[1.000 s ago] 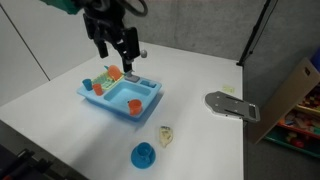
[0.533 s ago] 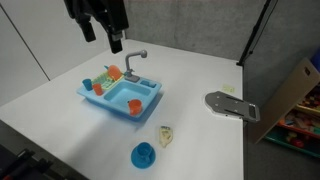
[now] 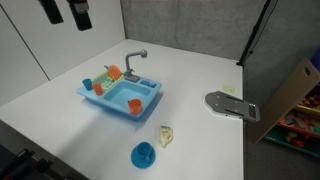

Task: Put the orange mug on the right corner of the sink

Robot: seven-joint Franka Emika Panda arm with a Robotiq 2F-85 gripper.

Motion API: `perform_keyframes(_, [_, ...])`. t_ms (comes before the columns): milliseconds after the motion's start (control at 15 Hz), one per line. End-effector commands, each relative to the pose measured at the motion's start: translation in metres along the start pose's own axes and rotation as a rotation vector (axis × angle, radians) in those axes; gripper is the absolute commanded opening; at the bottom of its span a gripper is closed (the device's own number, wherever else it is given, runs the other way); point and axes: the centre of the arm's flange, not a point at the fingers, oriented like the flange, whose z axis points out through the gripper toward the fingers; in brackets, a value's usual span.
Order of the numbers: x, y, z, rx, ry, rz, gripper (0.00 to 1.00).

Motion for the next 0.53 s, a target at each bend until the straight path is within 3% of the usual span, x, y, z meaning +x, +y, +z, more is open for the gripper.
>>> perform_keyframes(0, [-0.022, -0.011, -0.026, 0.026, 0.002, -0.071, 1.00])
perform_keyframes(467, [-0.042, -0.021, -0.047, 0.046, -0.002, -0.145, 1.00])
